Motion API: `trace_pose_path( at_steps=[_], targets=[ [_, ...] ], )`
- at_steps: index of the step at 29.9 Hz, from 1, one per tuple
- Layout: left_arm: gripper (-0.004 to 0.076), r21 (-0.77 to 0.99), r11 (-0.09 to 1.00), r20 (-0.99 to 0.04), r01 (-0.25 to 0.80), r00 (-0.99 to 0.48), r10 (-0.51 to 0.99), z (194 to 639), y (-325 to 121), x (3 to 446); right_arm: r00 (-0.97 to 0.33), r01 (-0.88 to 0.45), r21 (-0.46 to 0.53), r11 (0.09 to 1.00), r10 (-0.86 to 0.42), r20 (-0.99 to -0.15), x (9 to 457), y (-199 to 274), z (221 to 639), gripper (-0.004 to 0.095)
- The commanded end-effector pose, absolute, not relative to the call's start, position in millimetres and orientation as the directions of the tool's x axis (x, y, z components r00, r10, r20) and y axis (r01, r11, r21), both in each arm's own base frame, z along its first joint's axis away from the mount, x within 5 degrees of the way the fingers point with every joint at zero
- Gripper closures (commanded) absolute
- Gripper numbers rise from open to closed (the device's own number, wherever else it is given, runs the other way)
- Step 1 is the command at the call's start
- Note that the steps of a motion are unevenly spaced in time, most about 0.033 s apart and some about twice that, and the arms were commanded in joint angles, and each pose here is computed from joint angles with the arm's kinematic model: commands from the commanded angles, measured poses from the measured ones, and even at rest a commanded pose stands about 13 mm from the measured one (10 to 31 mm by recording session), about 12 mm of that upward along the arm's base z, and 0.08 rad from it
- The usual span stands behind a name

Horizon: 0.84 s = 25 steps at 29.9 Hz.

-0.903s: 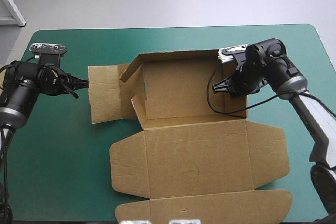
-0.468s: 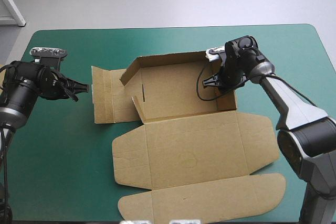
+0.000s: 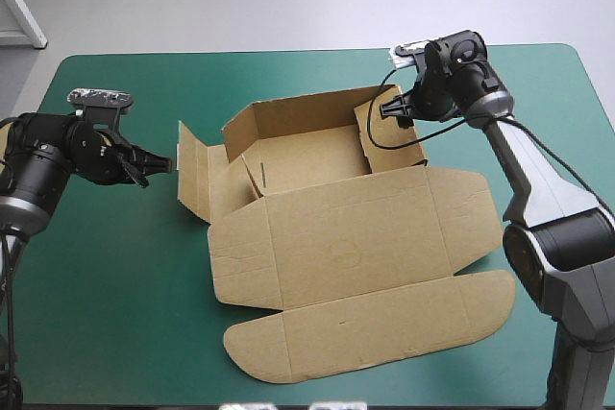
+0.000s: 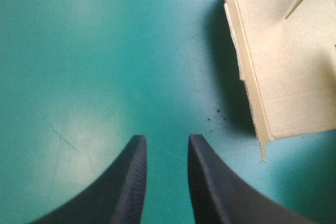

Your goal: Fold the box

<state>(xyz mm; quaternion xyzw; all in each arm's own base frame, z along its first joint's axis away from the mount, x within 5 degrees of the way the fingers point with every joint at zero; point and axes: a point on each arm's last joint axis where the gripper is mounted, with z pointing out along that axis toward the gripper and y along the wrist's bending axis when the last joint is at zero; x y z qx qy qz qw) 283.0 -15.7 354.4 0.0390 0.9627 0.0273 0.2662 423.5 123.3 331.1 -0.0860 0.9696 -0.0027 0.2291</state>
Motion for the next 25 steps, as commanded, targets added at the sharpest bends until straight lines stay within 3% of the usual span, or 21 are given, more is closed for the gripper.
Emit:
trace_pose_path(
  at_steps=[1, 5, 17, 25],
  targets=[
    [0.0520, 0.071, 0.996, -0.600, 0.058, -0.795, 0.090, 374, -16, 279, -0.830, -0.177, -0.017, 0.984, -0.158, -0.535, 403, 117, 378, 0.0221],
    [0.0520, 0.071, 0.996, -0.606, 0.058, -0.790, 0.090, 375, -16, 280, -0.817, -0.205, 0.019, 0.978, -0.160, -0.554, 394, 119, 390, 0.0222],
    [0.0520, 0.071, 0.996, -0.608, 0.058, -0.789, 0.090, 375, -16, 280, -0.776, -0.226, -0.065, 0.972, -0.220, -0.591, 399, 115, 393, 0.0235],
    [0.0520, 0.071, 0.996, -0.606, 0.058, -0.790, 0.090, 375, -16, 280, -0.812, -0.262, -0.028, 0.965, -0.236, -0.534, 419, 126, 357, 0.0235]
  ],
)
